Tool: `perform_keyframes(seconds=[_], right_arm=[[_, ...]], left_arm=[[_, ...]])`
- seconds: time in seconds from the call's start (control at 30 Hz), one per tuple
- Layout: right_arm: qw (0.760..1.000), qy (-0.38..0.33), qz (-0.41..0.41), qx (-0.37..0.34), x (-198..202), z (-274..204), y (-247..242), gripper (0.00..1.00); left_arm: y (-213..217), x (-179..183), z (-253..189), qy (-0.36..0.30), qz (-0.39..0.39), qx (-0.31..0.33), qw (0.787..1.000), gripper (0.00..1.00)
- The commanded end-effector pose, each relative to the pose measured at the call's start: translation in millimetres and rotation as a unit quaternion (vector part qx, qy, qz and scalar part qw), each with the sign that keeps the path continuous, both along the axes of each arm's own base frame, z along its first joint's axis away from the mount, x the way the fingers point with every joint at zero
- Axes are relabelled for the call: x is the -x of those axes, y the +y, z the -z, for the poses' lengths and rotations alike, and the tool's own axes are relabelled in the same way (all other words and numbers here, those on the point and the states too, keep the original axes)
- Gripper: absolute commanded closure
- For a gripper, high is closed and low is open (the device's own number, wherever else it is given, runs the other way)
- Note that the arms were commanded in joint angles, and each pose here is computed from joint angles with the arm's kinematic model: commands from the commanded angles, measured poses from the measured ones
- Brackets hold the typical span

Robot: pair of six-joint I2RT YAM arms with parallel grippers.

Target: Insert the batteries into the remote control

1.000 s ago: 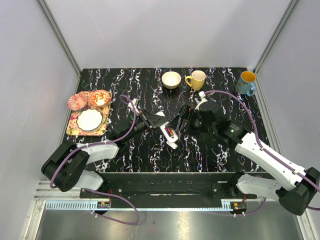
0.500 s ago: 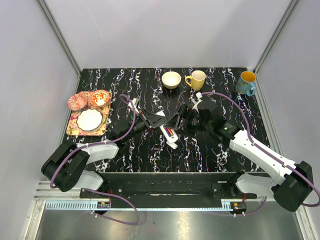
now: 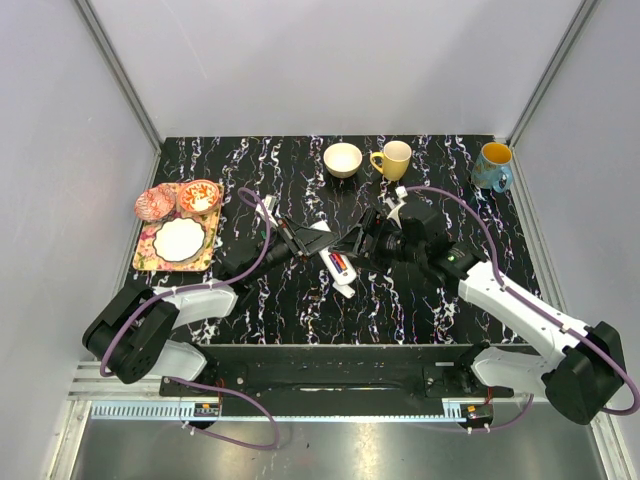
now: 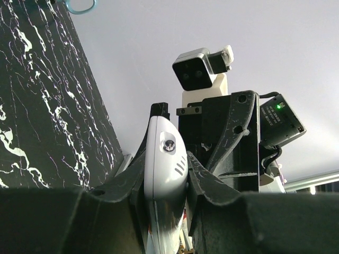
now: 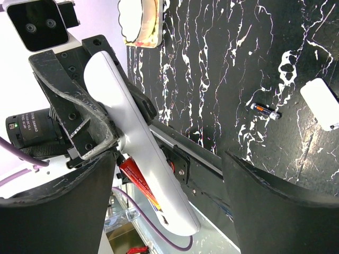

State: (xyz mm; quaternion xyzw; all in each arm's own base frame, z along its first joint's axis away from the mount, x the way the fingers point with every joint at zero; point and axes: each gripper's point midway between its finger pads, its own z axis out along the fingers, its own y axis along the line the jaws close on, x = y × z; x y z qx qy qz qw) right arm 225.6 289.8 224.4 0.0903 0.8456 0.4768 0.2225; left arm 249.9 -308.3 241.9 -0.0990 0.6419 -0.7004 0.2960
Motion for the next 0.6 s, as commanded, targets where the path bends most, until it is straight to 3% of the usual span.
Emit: perform_keyframes(seconds=[0.0,0.57], right_arm=[[1.000,-0.008,0.000,-0.025,-3.6,-9.3,2.3,0.14],[1.000,0.001,0.003,-0.024,0.1,1.8,-2.8,0.18]], left_arm=[[2.3,5.6,-33.5,-0.048,0.007,0.040,0.998,1.00],[3.4,5.4,-42.1,-0.050,0.006,0.052,0.997,1.00]])
